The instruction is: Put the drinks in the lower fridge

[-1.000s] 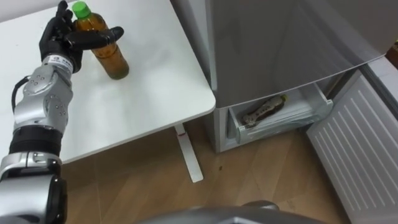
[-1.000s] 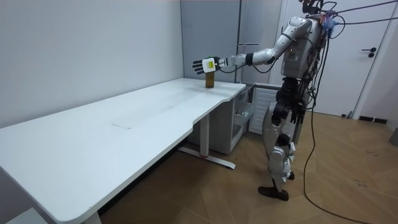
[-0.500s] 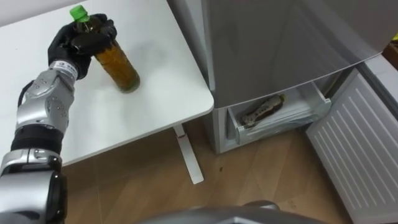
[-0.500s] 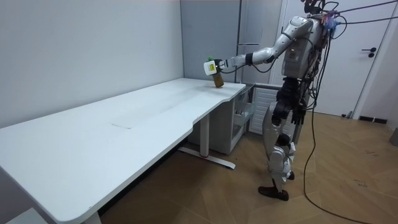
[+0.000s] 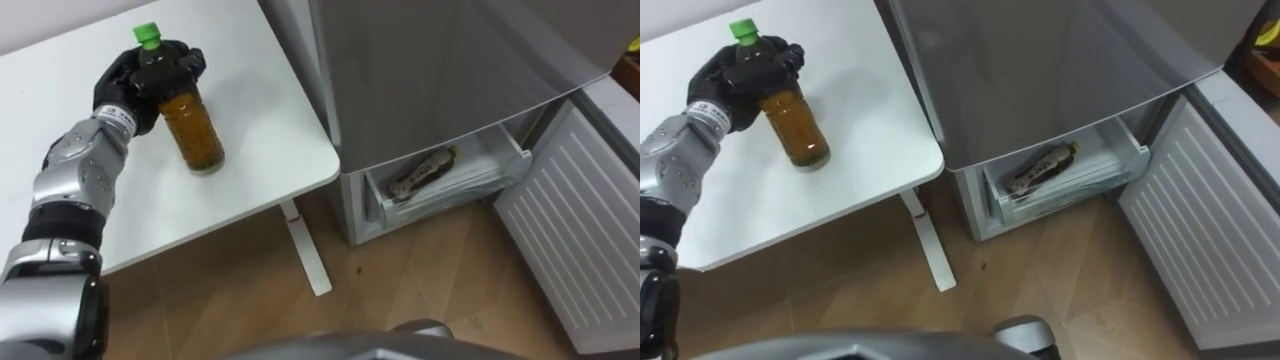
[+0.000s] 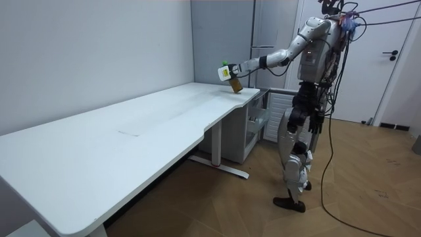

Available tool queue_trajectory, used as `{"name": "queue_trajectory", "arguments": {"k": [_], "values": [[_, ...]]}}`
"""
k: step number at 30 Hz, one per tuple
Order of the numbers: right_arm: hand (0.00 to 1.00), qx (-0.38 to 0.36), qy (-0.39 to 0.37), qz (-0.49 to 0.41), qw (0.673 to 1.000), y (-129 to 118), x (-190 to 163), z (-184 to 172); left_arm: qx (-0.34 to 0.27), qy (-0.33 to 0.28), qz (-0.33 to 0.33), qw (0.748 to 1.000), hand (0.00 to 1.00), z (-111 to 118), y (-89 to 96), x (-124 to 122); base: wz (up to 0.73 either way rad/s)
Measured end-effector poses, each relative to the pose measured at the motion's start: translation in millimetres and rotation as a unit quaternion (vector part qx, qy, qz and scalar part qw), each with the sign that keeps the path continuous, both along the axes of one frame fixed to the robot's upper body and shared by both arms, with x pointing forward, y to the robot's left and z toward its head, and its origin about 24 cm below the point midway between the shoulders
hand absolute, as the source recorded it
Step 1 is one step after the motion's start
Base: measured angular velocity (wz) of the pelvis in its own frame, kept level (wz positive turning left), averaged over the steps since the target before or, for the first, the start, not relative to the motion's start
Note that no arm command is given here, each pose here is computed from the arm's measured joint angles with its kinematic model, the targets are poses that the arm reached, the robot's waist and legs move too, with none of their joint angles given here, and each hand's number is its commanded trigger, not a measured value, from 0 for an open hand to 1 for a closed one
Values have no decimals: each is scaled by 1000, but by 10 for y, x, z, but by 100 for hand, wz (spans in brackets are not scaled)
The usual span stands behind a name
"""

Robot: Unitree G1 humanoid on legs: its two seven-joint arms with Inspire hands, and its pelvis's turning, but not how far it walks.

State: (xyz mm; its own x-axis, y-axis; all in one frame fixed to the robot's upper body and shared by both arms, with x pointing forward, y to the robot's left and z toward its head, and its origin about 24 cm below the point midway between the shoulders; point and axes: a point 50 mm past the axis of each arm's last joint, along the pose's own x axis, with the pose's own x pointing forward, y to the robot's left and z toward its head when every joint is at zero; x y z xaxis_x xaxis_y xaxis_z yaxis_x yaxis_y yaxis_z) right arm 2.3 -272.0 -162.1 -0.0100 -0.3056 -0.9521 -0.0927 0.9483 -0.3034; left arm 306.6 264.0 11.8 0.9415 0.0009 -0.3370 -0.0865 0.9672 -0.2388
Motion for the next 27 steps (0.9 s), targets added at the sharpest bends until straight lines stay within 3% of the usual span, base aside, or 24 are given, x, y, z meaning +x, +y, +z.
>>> {"name": "queue_trajectory", "arguments": {"k": [10, 15, 22, 27], "values": [[0, 2, -12, 10, 1000, -1, 161, 3, -26, -16, 21, 999, 100, 58, -33, 31, 0], [0, -7, -19, 12, 1000, 8, 192, 3, -40, -34, -1, 999, 100, 77, -300, 33, 5], [0, -6, -25, 31, 999, 74, 235, -14, -67, -46, -10, 997, 100, 34, -415, -121, 10], [0, -2, -31, 34, 999, 91, 280, -15, -68, -97, -32, 992, 100, 237, -512, -156, 17]]}}
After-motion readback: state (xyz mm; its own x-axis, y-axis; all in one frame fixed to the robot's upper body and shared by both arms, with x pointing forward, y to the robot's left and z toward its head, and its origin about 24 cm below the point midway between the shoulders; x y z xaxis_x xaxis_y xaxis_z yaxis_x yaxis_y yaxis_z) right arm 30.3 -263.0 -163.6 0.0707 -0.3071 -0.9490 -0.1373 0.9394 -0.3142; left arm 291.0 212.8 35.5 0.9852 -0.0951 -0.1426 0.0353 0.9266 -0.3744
